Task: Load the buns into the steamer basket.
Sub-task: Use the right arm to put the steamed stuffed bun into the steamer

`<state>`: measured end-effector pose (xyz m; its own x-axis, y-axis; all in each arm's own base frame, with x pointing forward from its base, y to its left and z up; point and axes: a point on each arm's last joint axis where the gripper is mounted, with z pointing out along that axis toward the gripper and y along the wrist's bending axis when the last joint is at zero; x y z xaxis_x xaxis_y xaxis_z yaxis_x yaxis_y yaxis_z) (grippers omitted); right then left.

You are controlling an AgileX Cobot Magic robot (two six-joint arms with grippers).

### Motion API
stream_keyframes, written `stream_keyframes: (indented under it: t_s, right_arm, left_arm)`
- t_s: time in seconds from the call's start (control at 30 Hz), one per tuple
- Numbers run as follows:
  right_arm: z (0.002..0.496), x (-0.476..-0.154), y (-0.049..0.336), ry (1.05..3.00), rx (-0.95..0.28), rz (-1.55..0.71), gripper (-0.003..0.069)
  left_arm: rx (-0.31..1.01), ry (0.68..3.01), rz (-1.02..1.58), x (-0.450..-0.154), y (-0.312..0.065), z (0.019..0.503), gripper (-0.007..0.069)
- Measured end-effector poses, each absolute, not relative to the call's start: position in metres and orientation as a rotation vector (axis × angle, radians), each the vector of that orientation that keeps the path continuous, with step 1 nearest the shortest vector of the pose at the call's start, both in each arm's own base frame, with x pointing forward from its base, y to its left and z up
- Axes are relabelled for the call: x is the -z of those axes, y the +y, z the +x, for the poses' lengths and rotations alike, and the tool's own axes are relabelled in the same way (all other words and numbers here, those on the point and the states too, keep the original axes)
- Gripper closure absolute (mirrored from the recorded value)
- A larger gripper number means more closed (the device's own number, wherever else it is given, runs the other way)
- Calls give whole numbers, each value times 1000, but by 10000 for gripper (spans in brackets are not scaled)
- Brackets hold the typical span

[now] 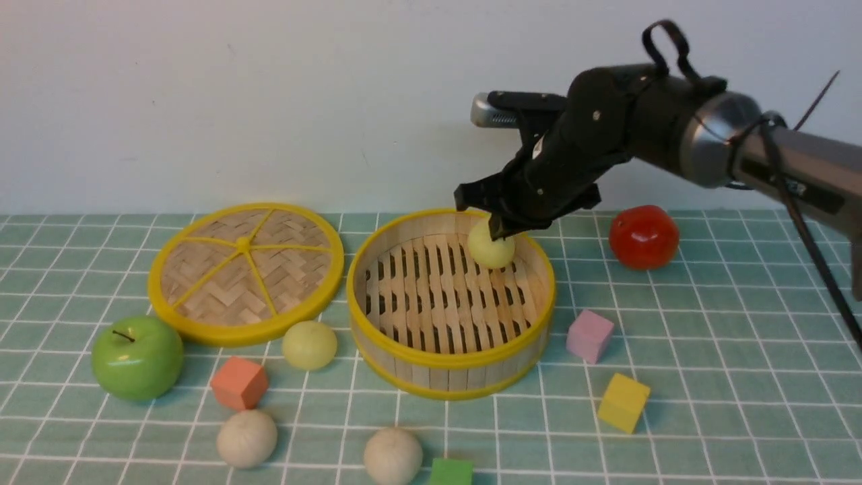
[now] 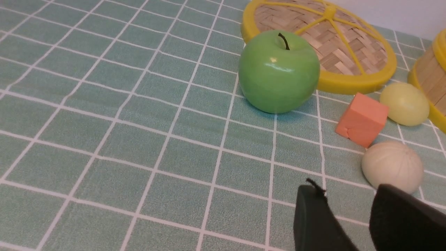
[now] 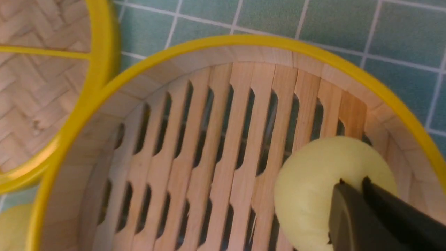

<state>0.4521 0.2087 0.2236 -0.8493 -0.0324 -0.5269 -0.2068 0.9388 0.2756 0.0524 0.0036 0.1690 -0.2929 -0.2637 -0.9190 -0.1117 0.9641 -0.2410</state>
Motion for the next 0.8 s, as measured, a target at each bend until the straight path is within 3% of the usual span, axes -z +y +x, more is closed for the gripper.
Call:
stream_keyframes:
  t_s: [0.17, 0.33, 0.43, 0.53, 0.7, 0.8]
  right_arm:
    - [460, -195, 212, 2581, -428, -162, 657]
    - [463, -193, 213, 2567, -436, -155, 642]
    - [463, -194, 213, 2564, -445, -150, 592]
    - [463, -194, 214, 2564, -453, -145, 538]
    - [459, -201, 214, 2591, -480, -134, 327]
    - [451, -220, 212, 2600, -485, -148, 232]
  left_arm:
    - [152, 1871, -273, -169, 4, 52, 387]
    - [152, 1871, -273, -169, 4, 52, 387]
    - [152, 1871, -273, -169, 4, 52, 387]
    - [152, 1871, -273, -169, 4, 52, 387]
    - [152, 1871, -273, -169, 4, 52, 387]
    - [152, 1871, -273, -169, 4, 52, 387]
